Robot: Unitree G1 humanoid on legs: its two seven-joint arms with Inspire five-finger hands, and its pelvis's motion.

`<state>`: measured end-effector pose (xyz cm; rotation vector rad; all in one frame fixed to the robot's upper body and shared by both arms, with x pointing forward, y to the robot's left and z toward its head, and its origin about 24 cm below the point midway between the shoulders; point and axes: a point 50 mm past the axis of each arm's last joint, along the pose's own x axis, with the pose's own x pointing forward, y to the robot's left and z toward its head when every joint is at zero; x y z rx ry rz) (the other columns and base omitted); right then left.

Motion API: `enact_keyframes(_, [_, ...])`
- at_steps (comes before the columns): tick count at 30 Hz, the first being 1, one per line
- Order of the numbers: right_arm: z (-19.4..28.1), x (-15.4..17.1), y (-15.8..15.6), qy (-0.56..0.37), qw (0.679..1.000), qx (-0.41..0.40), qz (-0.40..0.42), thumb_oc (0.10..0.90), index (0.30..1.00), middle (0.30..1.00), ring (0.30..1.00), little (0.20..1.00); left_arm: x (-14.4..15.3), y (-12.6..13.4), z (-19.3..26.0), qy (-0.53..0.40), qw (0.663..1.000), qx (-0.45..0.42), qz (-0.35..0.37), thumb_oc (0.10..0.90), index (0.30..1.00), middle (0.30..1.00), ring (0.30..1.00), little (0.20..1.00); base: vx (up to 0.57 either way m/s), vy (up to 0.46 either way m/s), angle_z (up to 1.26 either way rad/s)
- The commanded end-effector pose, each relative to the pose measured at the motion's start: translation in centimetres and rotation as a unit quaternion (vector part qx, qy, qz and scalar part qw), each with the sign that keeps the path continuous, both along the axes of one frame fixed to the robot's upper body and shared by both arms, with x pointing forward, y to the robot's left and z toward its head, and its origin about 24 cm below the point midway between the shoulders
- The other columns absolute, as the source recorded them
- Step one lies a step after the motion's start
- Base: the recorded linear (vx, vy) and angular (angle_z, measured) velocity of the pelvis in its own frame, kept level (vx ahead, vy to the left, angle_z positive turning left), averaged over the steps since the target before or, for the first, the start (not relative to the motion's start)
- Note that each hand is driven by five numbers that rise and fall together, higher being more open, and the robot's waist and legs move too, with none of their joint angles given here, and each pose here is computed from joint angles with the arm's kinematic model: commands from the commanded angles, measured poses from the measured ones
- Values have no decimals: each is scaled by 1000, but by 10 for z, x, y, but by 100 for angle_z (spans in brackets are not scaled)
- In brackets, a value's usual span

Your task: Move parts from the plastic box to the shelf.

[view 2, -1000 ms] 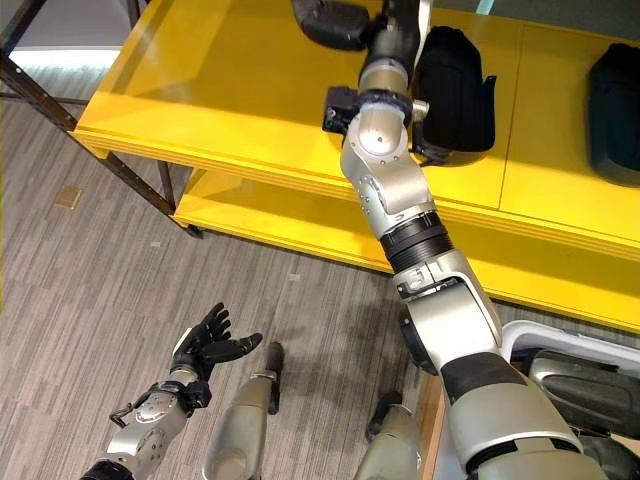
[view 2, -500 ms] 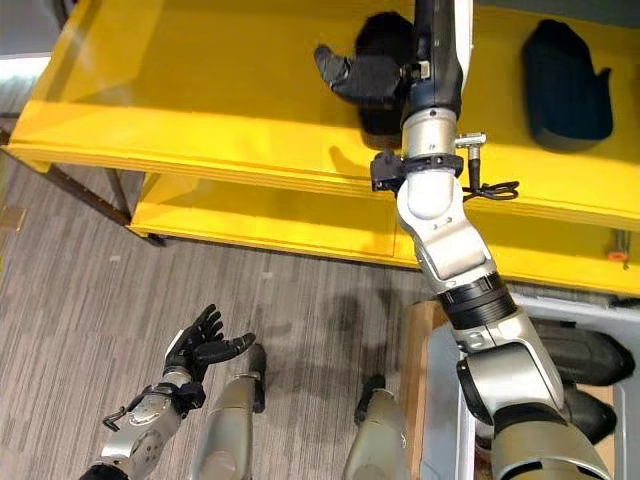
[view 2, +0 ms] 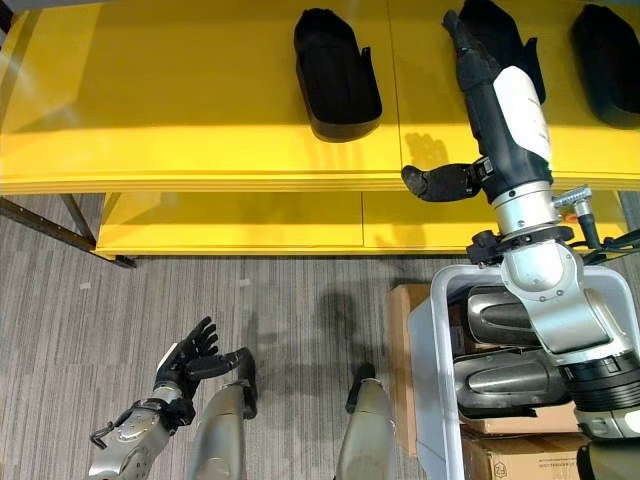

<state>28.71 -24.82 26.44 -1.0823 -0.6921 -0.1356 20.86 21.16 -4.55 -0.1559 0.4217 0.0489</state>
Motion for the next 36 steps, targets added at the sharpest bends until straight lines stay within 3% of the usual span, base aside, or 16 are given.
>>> enact_keyframes(1, [64, -19, 10, -138, 985, -106, -8, 900, 1000, 1000, 1000, 1000, 0, 8, 20, -57, 998, 19, -24, 900, 1000, 1000, 1000, 1000, -3, -21, -3])
enact_keyframes(9, [61, -4, 2, -90, 973, -199, -68, 900, 1000, 1000, 1000, 1000, 1, 8, 20, -59, 997, 24, -33, 900, 1000, 1000, 1000, 1000, 0, 0, 0])
enact_keyframes(16, [64, 22, 7, -49, 969, -227, -79, 900, 1000, 1000, 1000, 1000, 5, 4, 22, -65, 997, 21, -45, 900, 1000, 1000, 1000, 1000, 0, 0, 0])
enact_keyframes(36, [60, 78, 29, 14, 971, -216, -102, 900, 1000, 1000, 1000, 1000, 15, -7, 25, -77, 996, 0, -53, 900, 1000, 1000, 1000, 1000, 0, 0, 0])
